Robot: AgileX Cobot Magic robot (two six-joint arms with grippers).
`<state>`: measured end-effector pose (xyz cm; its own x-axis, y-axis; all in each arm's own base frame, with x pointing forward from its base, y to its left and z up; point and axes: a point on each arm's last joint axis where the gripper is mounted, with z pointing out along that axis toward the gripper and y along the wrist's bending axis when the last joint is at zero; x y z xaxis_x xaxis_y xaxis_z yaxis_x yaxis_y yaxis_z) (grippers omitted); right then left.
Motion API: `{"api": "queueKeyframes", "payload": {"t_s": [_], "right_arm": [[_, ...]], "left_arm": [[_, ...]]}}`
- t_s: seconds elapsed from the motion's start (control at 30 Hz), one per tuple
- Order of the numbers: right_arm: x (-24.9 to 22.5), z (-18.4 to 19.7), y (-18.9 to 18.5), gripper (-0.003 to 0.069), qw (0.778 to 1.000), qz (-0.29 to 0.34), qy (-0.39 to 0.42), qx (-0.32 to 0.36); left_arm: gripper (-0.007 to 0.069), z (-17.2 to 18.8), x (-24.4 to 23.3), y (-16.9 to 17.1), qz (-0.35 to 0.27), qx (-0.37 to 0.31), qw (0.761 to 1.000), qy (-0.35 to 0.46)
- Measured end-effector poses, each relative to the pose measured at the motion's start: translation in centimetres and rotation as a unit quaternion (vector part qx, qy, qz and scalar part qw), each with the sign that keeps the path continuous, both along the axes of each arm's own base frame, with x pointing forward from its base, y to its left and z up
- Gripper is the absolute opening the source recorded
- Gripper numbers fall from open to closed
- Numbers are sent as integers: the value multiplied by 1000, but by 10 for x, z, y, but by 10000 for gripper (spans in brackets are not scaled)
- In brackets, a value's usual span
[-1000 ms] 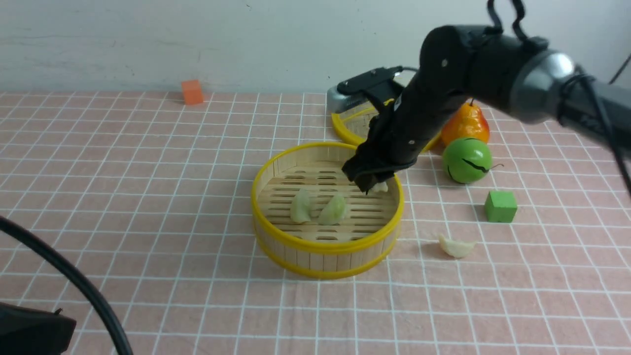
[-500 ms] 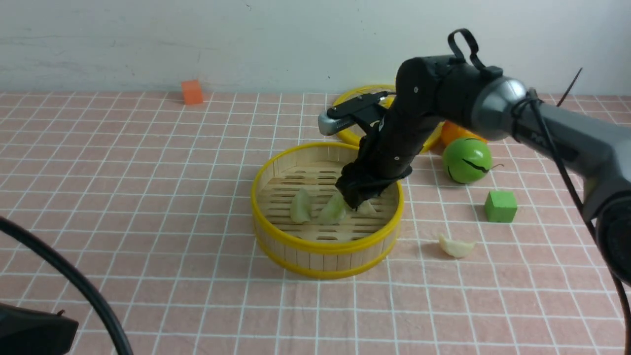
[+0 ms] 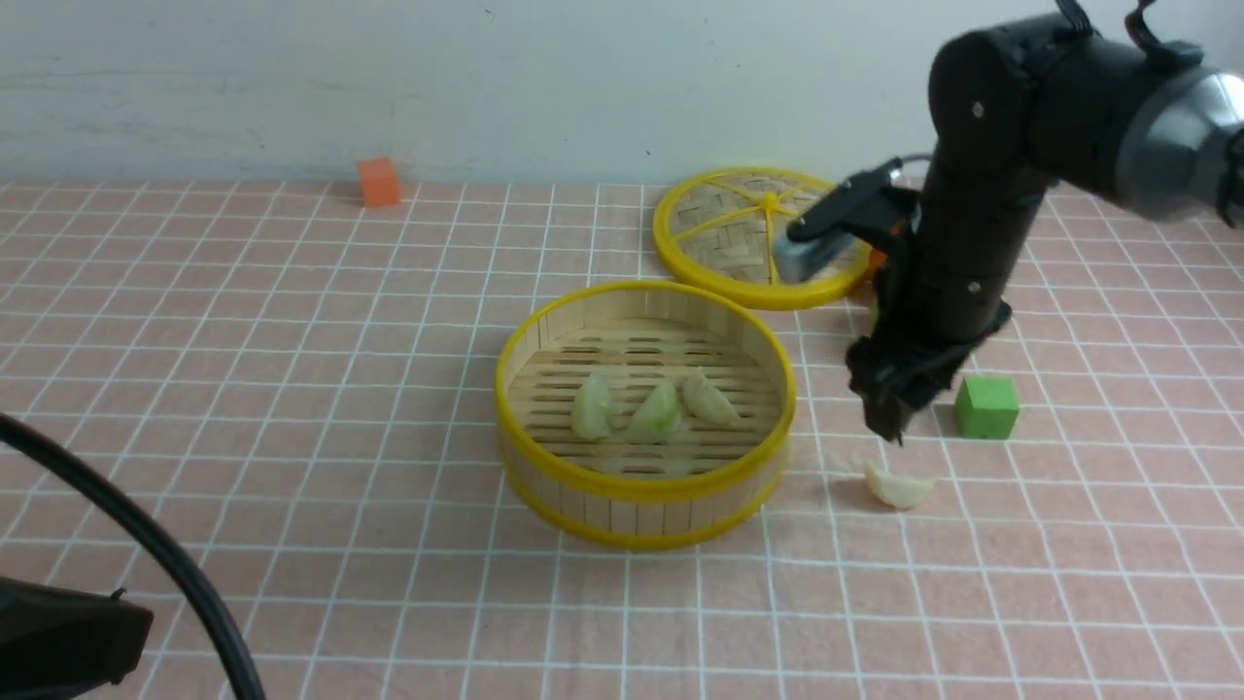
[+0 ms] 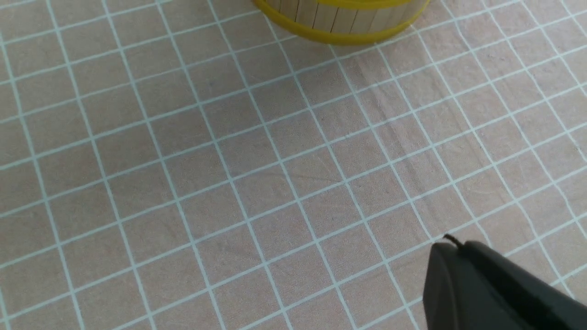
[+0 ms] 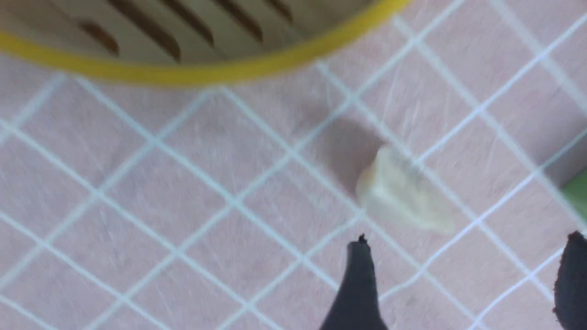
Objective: Put the dumplings into the steamer on the table with the pink tablecloth.
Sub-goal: 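Reach for and grasp a dumpling lying on the table beside the steamer, then place the dumpling in the bamboo steamer basket with the right gripper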
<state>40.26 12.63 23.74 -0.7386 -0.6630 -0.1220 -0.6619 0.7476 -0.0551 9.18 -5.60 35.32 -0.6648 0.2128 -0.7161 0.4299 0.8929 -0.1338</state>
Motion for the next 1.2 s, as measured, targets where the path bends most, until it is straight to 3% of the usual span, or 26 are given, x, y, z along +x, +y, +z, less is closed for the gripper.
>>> {"api": "queueKeyframes", "payload": {"t_s": [0.1,0.4,0.47,0.53,0.57,0.6,0.63,0.83,1.03,1.2], "right_arm": [[-7,-22,-9,533,999,13,30,-11],[4,-62,-9,501,999,22,-35,10],[7,-72,-8,443,999,21,-37,12],[7,-72,-7,341,999,20,-36,13],[7,-72,-7,341,999,20,-37,14],[7,-72,-7,256,999,21,-37,14],[7,-71,-6,236,999,21,-39,14],[5,-48,1,242,999,24,-32,15],[-10,32,71,242,988,53,-104,102],[-21,31,120,242,977,84,-131,149]], "left_arm": [[-14,0,0,0,0,0,1000,0],[-13,1,0,-1,0,-6,1000,0],[-13,1,-1,-2,-2,-13,1000,3],[-13,1,-1,-3,-3,-19,1000,6],[-13,1,-1,-3,-4,-19,1000,7],[-13,1,-1,-3,-4,-22,1000,8],[-13,1,-1,-3,-4,-22,1000,8],[-13,1,-1,-3,-5,-23,1000,9],[-13,3,1,-4,-3,-33,999,-7],[-13,4,2,-5,-2,-36,999,-16]]}}
